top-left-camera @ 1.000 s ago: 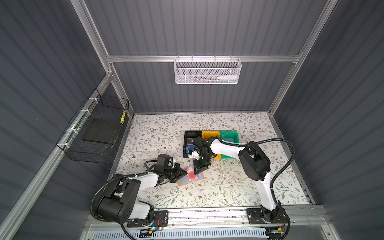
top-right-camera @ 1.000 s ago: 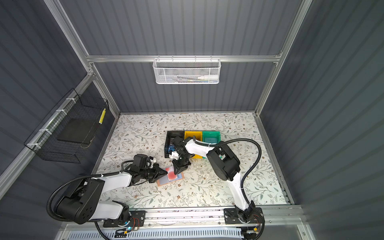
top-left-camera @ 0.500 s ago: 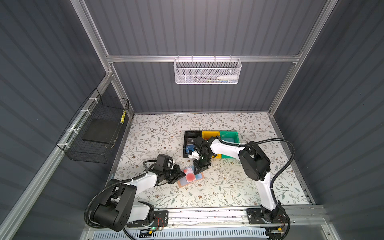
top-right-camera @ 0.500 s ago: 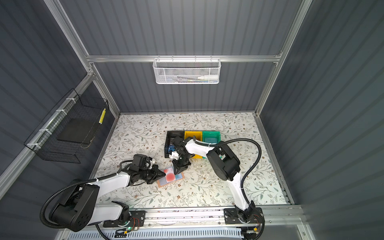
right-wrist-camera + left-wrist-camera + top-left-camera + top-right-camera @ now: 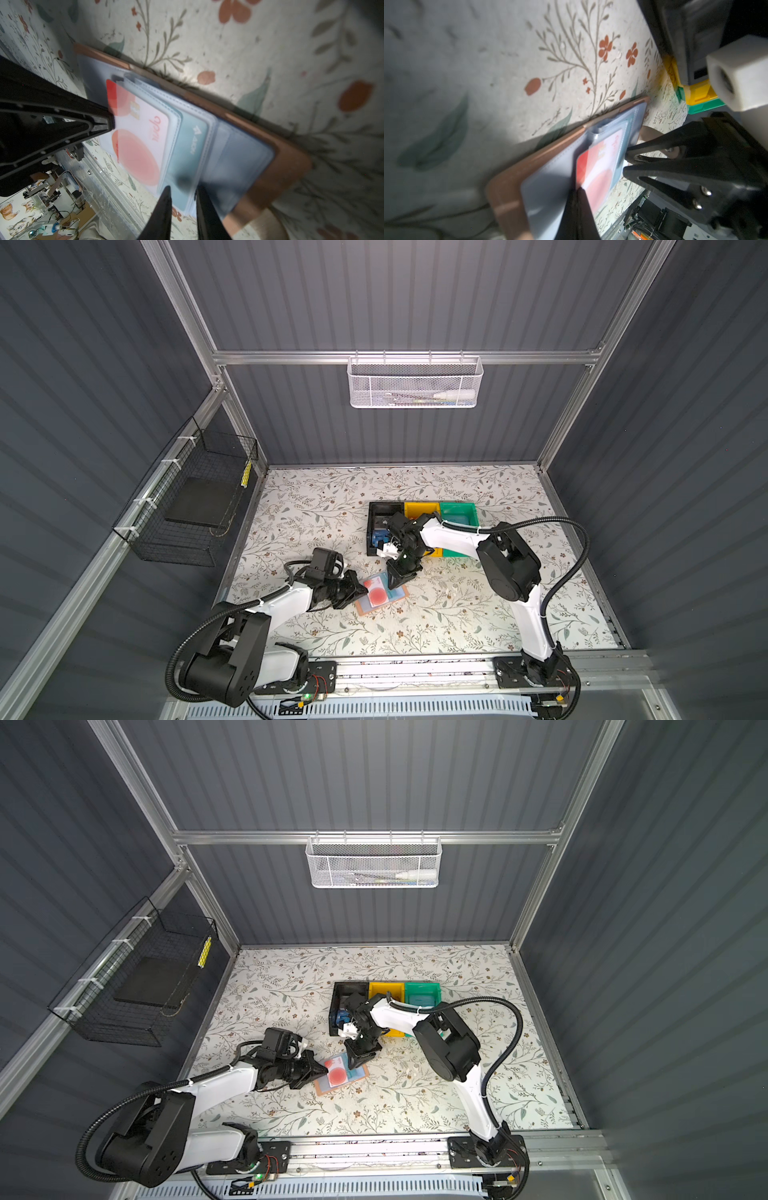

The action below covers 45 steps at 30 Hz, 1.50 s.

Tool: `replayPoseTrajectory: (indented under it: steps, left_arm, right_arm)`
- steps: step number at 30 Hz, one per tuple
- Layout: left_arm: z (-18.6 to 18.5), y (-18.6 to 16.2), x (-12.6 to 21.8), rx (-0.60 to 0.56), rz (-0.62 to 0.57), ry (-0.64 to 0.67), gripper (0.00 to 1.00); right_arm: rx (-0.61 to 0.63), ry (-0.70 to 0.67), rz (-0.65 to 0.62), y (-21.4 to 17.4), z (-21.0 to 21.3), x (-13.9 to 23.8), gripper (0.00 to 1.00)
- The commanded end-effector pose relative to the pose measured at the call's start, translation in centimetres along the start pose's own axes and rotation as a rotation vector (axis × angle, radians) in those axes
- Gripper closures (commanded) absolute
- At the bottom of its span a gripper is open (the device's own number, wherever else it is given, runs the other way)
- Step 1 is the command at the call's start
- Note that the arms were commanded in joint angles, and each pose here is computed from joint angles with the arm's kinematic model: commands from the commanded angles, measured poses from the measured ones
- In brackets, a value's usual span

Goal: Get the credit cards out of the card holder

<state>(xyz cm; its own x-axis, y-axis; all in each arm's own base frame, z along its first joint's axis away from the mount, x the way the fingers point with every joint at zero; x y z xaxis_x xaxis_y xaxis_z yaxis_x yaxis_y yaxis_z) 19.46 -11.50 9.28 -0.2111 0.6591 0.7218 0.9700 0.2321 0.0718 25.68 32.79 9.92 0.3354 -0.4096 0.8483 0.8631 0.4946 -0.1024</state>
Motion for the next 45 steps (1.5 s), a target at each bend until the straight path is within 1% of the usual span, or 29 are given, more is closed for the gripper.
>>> replayPoseTrajectory:
  steps: [1,22,30,37,41,45]
  left_arm:
    - [1.7,-1.1,0.2,0.043,0.035,0.090,1.00]
    - [2.2,-1.0,1.2,0.056,0.022,0.096,1.00]
    - [1.6,-0.7,3.6,0.038,-0.022,0.178,1.00]
    - [0.8,-0.7,4.5,0.029,-0.028,0.181,1.00]
    - [0.4,-0.5,5.0,0.020,-0.038,0.185,1.00]
    - [-0.3,-0.4,5.9,0.004,-0.051,0.200,1.00]
  right_arm:
    - [-0.050,-0.081,0.077,-1.0,-2.1,-1.9,0.75]
    - [-0.051,-0.082,0.070,-1.0,-2.0,-1.8,0.75]
    - [-0.046,-0.100,0.067,-0.9,-2.0,-1.6,0.75]
    - [-0.052,-0.148,0.055,-0.6,-2.0,-1.7,0.75]
    - [-0.047,-0.151,0.059,-0.6,-1.7,-1.7,0.76]
    - [-0.026,-0.173,0.034,-0.5,-0.9,-0.8,0.75]
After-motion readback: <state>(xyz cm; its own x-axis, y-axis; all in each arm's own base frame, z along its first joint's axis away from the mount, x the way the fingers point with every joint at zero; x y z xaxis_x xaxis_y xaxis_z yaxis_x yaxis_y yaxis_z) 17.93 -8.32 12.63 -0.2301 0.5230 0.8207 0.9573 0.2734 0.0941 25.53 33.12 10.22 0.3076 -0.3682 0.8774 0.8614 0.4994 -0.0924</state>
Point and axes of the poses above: each gripper's point midway between its finger pads, its own x axis back along the fingers, its own z axis along the line the jaws close on, y = z × x, the point moved 9 cm from there along x, back along the fingers, and after that the axes turned 9 degrees about -x, right-handed, at the moved point
